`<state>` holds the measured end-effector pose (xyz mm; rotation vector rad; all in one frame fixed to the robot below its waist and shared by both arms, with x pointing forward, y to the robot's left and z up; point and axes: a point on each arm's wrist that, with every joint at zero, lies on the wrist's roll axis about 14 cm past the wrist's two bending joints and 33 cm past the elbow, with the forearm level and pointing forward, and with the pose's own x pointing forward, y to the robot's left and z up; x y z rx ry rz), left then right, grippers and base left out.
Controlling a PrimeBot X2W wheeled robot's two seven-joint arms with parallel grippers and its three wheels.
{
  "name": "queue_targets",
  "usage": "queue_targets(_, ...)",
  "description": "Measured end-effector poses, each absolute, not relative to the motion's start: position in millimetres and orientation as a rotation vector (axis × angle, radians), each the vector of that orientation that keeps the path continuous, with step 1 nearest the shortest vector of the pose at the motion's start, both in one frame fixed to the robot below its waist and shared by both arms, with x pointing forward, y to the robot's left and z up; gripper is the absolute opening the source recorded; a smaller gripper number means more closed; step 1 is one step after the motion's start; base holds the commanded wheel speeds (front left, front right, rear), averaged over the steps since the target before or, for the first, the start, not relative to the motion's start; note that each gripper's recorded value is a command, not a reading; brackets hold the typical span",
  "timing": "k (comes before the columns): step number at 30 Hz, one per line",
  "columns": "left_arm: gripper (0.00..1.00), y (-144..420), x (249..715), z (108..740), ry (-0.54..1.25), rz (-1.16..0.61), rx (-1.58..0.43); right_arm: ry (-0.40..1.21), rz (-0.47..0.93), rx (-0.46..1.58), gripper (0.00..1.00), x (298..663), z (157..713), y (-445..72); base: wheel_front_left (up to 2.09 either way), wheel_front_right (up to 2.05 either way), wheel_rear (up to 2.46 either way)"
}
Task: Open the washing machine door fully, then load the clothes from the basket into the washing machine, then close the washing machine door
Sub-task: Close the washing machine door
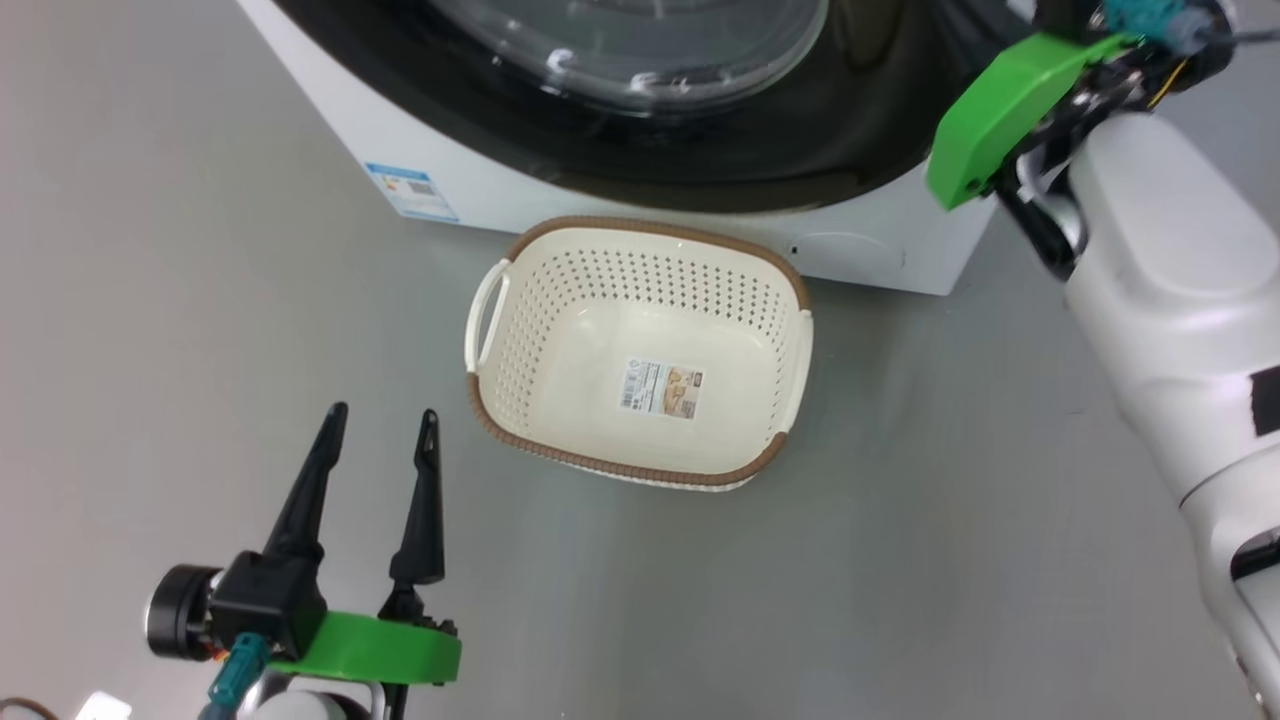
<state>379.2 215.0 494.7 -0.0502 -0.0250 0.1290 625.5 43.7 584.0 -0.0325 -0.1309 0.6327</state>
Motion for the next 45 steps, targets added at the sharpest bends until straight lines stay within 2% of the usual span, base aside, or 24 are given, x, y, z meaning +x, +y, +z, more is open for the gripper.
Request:
queue_targets(10, 1.0, 222.0, 381.5, 490.8, -0.015, 0.158, -0.05, -0.136, 0.618, -0.042, 0.0, 646.7, 585.4, 46.8, 0.0, 0.0, 0.0)
queue_targets(24, 1.0, 223.8, 381.2, 492.6, -0.023, 0.161, -0.05, -0.153, 0.618, -0.067, 0.0, 645.5, 591.2, 44.4, 0.0, 0.0, 0.0)
queue_targets(28, 1.0, 222.4, 381.8, 495.1, -0.031, 0.151, -0.039, -0.18, 0.642, -0.063, 0.0, 635.3, 597.0, 48.4, 0.0, 0.0, 0.0)
queue_targets(35, 1.0, 218.4, 382.4, 502.8, -0.056, 0.128, -0.04, -0.146, 0.667, -0.018, 0.0, 602.8, 573.4, 42.8, 0.0, 0.0, 0.0)
queue_targets(43, 1.0, 207.7, 379.0, 508.4, -0.075, 0.08, -0.041, -0.137, 0.613, 0.062, 0.0, 565.3, 560.1, 7.1, 0.0, 0.0, 0.0)
queue_targets(44, 1.0, 206.8, 378.3, 508.3, -0.074, 0.075, -0.041, -0.135, 0.604, 0.07, 0.08, 559.8, 558.1, 1.9, 0.0, 0.0, 0.0)
queue_targets(45, 1.0, 205.5, 378.2, 508.3, -0.075, 0.069, -0.041, -0.134, 0.596, 0.077, 0.31, 554.1, 555.9, -3.2, 0.0, 0.0, 0.0)
